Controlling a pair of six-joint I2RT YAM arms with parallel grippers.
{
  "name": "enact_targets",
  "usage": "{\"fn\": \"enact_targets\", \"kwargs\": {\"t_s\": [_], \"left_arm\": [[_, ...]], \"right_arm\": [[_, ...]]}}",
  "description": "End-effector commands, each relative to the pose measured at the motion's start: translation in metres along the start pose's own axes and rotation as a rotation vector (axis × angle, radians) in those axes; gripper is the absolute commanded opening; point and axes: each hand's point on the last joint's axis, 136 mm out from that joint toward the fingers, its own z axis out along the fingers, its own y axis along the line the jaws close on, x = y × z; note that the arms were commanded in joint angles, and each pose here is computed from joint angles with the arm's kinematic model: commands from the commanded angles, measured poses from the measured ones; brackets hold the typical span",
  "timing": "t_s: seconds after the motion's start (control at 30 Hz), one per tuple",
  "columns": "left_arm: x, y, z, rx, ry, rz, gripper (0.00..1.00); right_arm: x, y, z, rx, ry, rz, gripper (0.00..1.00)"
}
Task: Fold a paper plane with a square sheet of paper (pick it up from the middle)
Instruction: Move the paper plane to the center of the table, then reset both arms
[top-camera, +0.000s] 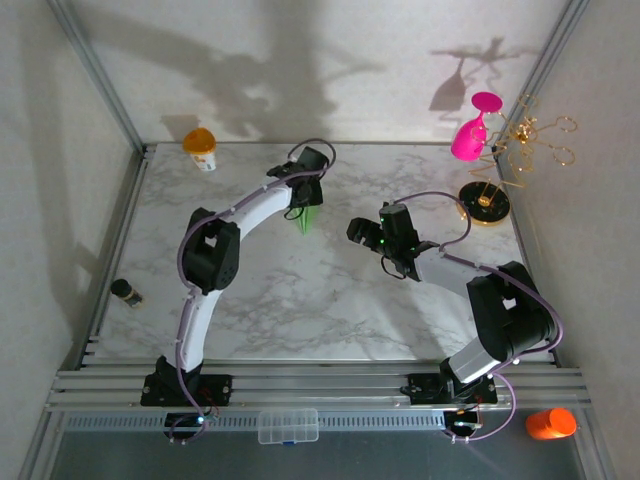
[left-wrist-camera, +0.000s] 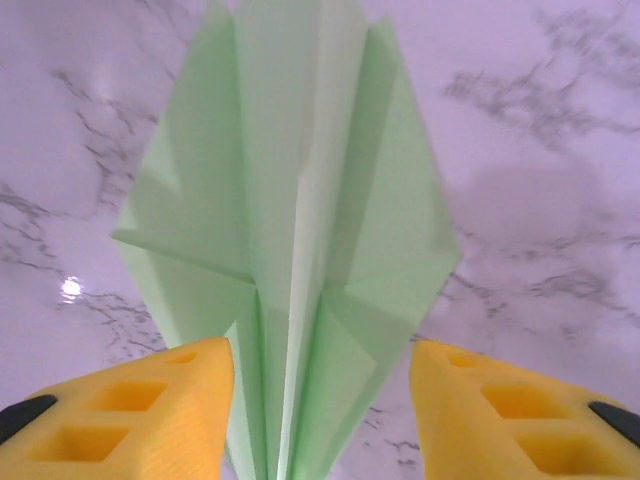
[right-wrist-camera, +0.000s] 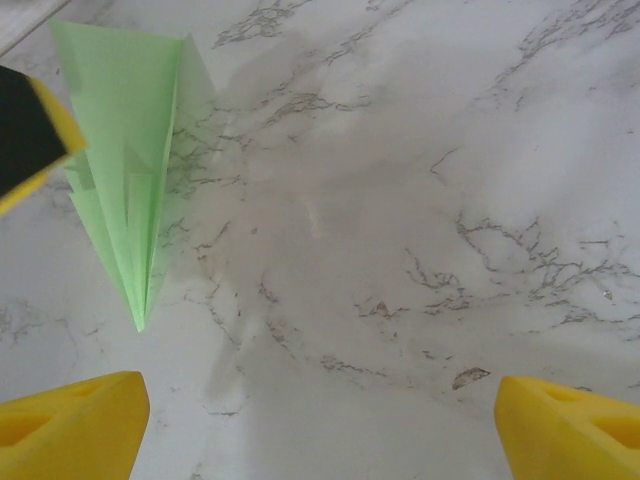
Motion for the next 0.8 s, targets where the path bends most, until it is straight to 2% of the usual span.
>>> {"fn": "enact_targets", "kwargs": {"t_s": [0.0,0.17,0.3,0.4,0.47,0.6,0.77], "left_arm": [[-0.025,0.008,-0.034,-0.005,-0.075,-0.043,0.51],[-0.056,0.016,-0.089,0.018,-0.216,-0.091,0.54],[-0.075,0.045,-0.141,0.000,-0.370,-0.152,0.64],[-0.081,0.084,-0.179,-0.052,-0.506,-0.210,0.75],[-0.074,0.120,-0.195,-0.108,-0.578,-0.242,0.82],[-0.055,0.193,-0.208,-0.230,-0.669,-0.307,0.99],[-0.014,0.281,-0.217,-0.378,-0.812,-0.420,0.99]], "right_arm": [[-0.021,0.013,-0.008,-0.018,-0.053,-0.007,0.92],[-0.056,0.019,-0.030,0.030,-0.160,-0.062,0.98],[-0.090,0.020,-0.060,0.085,-0.284,-0.146,0.99],[-0.113,0.008,-0.084,0.180,-0.394,-0.200,0.99],[-0.125,-0.007,-0.102,0.264,-0.475,-0.219,0.99],[-0.131,-0.038,-0.134,0.398,-0.635,-0.233,0.99],[-0.125,-0.071,-0.164,0.477,-0.814,-0.283,0.99]]}}
